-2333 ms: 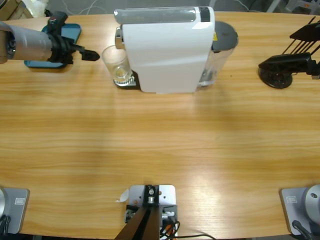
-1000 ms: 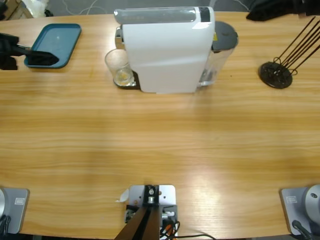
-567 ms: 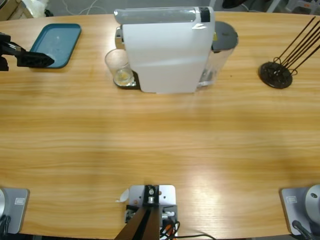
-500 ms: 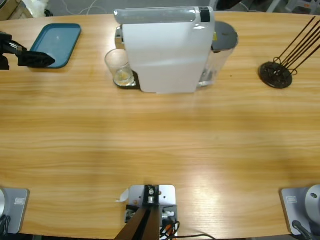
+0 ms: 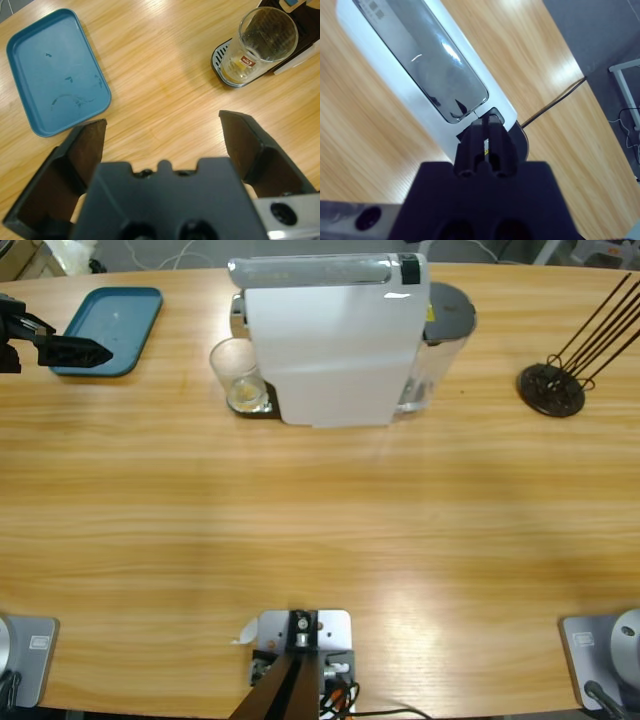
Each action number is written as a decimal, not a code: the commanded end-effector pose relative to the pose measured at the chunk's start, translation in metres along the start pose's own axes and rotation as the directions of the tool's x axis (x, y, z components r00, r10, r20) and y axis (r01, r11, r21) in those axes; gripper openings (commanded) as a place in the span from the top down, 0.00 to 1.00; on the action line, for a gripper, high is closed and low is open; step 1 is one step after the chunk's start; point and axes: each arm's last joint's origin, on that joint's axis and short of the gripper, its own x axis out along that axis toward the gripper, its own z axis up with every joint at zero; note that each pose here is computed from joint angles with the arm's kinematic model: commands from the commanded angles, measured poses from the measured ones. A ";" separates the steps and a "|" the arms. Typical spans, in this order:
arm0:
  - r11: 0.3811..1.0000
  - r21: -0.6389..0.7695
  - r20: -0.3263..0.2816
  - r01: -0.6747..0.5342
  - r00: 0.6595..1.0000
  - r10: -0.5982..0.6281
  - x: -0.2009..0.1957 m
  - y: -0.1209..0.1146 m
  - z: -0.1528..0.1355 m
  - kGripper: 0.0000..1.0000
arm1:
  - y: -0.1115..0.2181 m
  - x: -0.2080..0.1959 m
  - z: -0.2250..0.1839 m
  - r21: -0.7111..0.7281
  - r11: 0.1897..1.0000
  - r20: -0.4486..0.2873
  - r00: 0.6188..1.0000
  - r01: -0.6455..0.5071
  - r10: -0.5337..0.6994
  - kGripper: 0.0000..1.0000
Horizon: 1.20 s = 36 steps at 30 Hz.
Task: Pour coffee
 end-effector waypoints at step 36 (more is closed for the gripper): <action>0.999 0.022 -0.031 0.029 0.999 -0.028 0.013 -0.004 -0.002 0.02 | 0.000 0.051 -0.009 -0.008 1.000 -0.132 0.991 -0.008 0.007 1.00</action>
